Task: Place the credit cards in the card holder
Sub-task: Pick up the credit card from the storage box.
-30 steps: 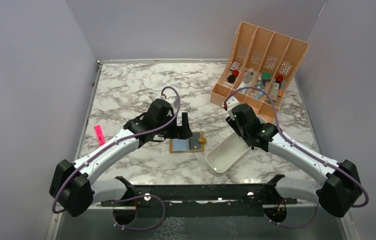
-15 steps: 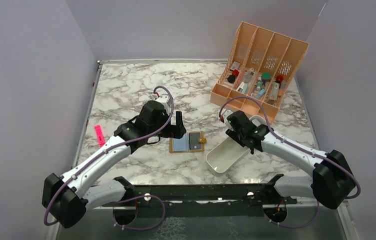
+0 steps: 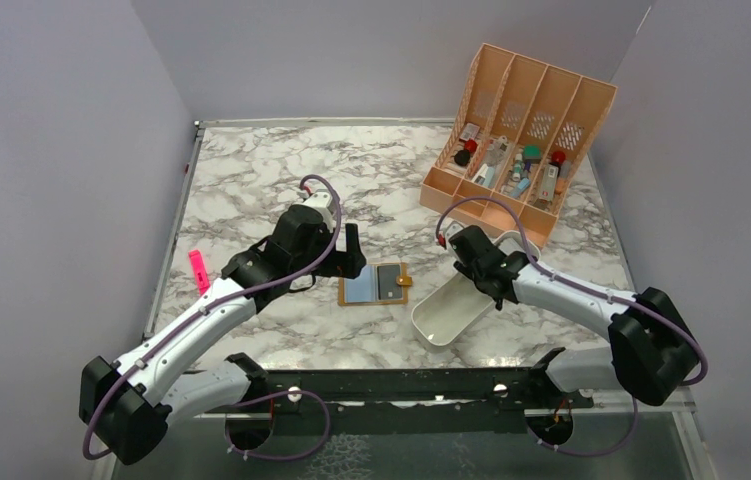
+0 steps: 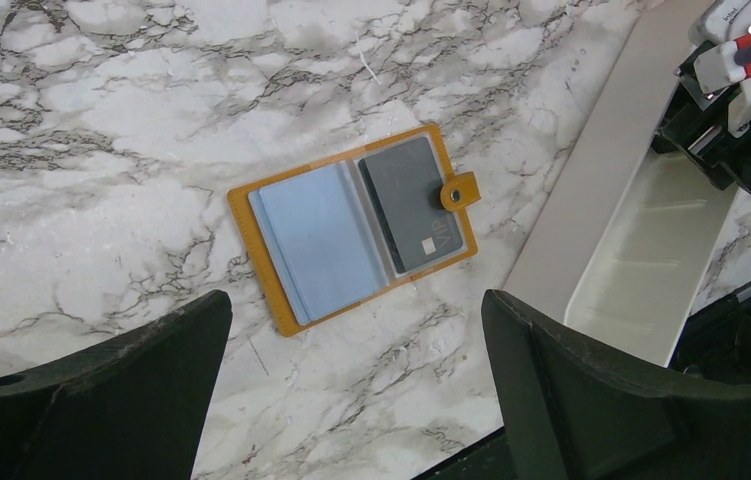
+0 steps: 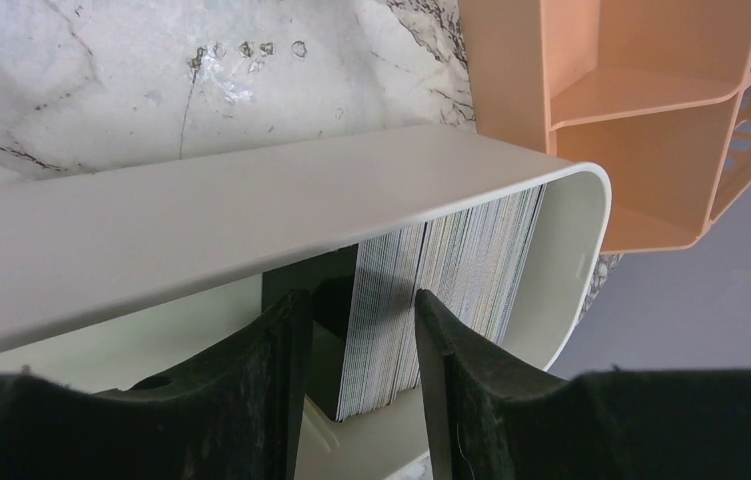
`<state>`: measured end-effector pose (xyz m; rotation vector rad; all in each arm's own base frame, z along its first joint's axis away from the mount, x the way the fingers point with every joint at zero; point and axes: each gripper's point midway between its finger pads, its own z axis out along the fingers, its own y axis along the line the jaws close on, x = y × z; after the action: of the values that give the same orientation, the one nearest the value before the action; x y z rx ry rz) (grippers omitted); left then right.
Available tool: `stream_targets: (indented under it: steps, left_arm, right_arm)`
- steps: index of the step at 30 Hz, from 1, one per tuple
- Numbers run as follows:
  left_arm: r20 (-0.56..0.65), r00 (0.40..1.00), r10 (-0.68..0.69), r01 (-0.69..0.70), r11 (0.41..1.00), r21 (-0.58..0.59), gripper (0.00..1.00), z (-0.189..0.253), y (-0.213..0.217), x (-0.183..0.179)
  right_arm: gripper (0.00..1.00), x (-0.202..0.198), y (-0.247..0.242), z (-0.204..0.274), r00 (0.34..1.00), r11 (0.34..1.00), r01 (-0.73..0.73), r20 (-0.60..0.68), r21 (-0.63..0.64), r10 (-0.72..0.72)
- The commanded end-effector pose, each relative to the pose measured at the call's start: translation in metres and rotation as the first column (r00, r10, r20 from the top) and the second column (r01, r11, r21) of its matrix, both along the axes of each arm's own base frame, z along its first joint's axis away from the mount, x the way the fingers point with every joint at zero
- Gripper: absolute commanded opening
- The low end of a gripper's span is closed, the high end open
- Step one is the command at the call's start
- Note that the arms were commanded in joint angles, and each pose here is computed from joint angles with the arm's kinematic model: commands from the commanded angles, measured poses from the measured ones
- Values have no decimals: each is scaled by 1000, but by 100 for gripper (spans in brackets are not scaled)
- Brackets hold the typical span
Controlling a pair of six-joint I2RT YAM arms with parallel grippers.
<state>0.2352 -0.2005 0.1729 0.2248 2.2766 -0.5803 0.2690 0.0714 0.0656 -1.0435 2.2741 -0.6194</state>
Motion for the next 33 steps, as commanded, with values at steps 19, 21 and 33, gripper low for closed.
stream_targets:
  steps: [19, 21, 33]
  left_arm:
    - [27, 999, 19, -20, 1000, 18, 99, 3, 8, 1]
    - [24, 1000, 17, -18, 1000, 20, 99, 1, 8, 1]
    - [12, 999, 31, -32, 999, 32, 99, -3, 10, 4]
  right_arm:
    - [27, 15, -5, 30, 993, 999, 38, 111, 9, -38]
    - [24, 15, -5, 31, 993, 999, 38, 108, 10, -39]
    - [17, 8, 14, 56, 997, 991, -5, 74, 135, -5]
